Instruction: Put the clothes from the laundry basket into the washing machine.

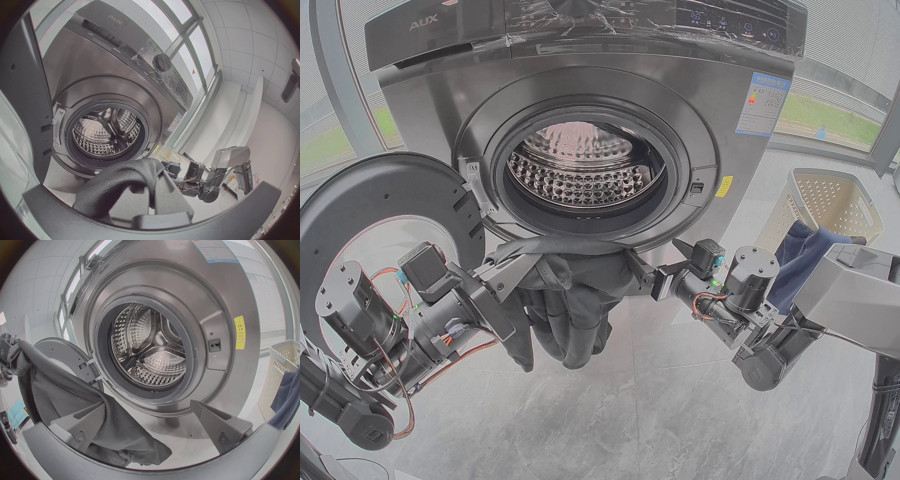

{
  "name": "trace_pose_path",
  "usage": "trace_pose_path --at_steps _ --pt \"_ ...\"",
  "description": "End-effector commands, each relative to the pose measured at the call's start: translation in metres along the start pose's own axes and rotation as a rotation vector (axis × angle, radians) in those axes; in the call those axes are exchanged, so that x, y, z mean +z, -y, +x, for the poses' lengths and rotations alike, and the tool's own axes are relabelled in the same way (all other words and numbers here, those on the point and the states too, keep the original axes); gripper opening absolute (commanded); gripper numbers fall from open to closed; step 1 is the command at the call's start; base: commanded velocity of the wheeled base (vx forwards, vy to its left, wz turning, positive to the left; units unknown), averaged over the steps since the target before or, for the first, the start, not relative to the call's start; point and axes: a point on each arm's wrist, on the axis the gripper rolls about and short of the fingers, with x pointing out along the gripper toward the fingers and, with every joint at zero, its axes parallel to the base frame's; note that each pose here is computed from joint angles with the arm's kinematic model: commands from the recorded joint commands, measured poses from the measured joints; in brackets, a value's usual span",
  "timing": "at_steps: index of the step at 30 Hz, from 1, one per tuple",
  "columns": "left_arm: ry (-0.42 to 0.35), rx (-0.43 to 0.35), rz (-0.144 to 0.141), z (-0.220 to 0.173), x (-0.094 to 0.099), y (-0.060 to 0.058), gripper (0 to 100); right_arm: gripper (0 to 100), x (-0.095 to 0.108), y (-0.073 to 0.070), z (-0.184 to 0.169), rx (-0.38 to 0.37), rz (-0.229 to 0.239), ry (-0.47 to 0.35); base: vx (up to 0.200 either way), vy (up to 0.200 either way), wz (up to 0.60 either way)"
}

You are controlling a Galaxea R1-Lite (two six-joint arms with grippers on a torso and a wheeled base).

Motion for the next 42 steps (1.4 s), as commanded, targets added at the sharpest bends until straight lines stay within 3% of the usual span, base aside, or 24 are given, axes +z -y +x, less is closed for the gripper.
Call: trace_pose_path --at_steps 1,10,15,29,34,39,42 --pt "0.002 0.004 0.005 0.002 0.0 -0.001 0 100 -0.003 -0.011 -0.014 0.026 0.001 -0.036 0.0 0.0 0.0" --pt "-0.002 0.012 0.006 0.003 -0.002 -0.003 0 100 0.006 -0.069 -0.061 0.2 0.017 -0.107 0.0 0.0 0.0" --pt "-0.007 0.021 0.005 0.004 -0.004 -0.004 0 100 0.009 -0.091 -0.079 0.273 0.029 -0.129 0.0 0.0 0.0" --pt "0.019 0.064 0.009 0.012 -0.002 -0.01 0 100 0.003 -0.122 -0.089 0.374 0.04 -0.145 0.0 0.0 0.0" --pt "0.034 0.066 0.012 0.013 0.001 -0.009 0 100 -0.009 -0.12 -0.073 0.353 0.036 -0.144 0.0 0.0 0.0" --pt "0.048 0.064 0.015 0.015 0.004 -0.009 0 100 -0.009 -0.129 -0.066 0.372 0.043 -0.123 0.0 0.0 0.0" --pt "0.047 0.062 0.014 0.015 0.004 -0.009 0 100 -0.022 -0.125 -0.053 0.347 0.037 -0.129 0.0 0.0 0.0"
